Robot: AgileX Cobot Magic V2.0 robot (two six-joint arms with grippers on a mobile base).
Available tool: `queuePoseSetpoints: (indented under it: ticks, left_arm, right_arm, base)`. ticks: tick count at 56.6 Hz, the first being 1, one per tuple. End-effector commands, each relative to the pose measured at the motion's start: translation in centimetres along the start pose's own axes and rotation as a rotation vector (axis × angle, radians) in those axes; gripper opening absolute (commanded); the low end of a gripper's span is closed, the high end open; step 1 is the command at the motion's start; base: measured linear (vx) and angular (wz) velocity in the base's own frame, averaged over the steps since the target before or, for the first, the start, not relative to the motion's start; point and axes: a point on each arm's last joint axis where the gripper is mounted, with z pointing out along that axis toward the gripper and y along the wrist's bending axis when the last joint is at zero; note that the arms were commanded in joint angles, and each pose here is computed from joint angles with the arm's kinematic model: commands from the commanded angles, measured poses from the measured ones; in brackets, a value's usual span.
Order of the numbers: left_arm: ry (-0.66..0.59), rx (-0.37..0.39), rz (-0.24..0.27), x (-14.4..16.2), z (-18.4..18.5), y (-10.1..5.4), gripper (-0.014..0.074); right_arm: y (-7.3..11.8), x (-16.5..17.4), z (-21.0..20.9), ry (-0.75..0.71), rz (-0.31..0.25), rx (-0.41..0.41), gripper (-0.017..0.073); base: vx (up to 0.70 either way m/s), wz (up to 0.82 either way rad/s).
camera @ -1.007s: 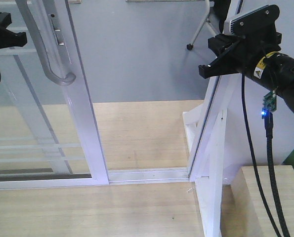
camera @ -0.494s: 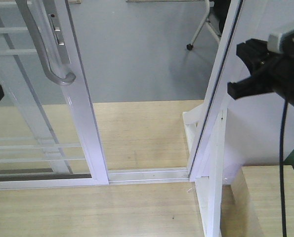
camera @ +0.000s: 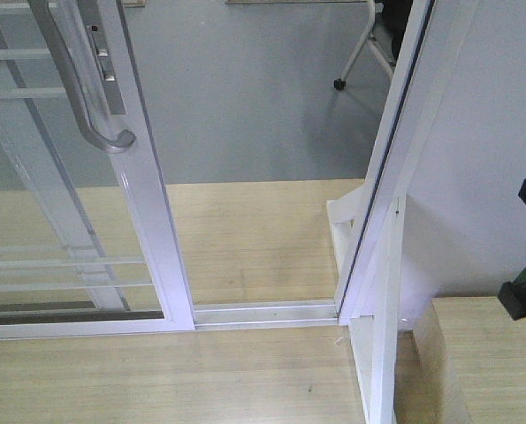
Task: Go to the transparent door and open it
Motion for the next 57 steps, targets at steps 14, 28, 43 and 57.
queuePoseSetpoints:
  ticks: [14,28,43,57]
  left_arm:
    - [-0.043,0.004,-0.041,0.5,-1.1,-0.1,0.0]
    - [-0.063,0.018,-0.086,0.4,-1.2,-0.2,0.0]
    - [-0.053,0.015,-0.101,0.5,-1.1,-0.2,0.0]
    - [-0.036,0.005,-0.103,0.7,-1.1,-0.1,0.0]
  right_arm:
    - [0.4,0.2,-1.0,-0.102,0.009,-0.022,-0.0001]
    - [0.4,0.1,-1.0,-0.103,0.009,-0.022,-0.0001]
    - [0.4,0.1,-1.0,-0.103,0.009,-0.022,-0.0001]
    - [0.4,0.1,-1.0,-0.103,0.009,-0.022,-0.0001]
  base:
    - [0.0,0.0]
    - [0.0,0.0]
    - [0.0,0.0]
    - [0.0,0.0]
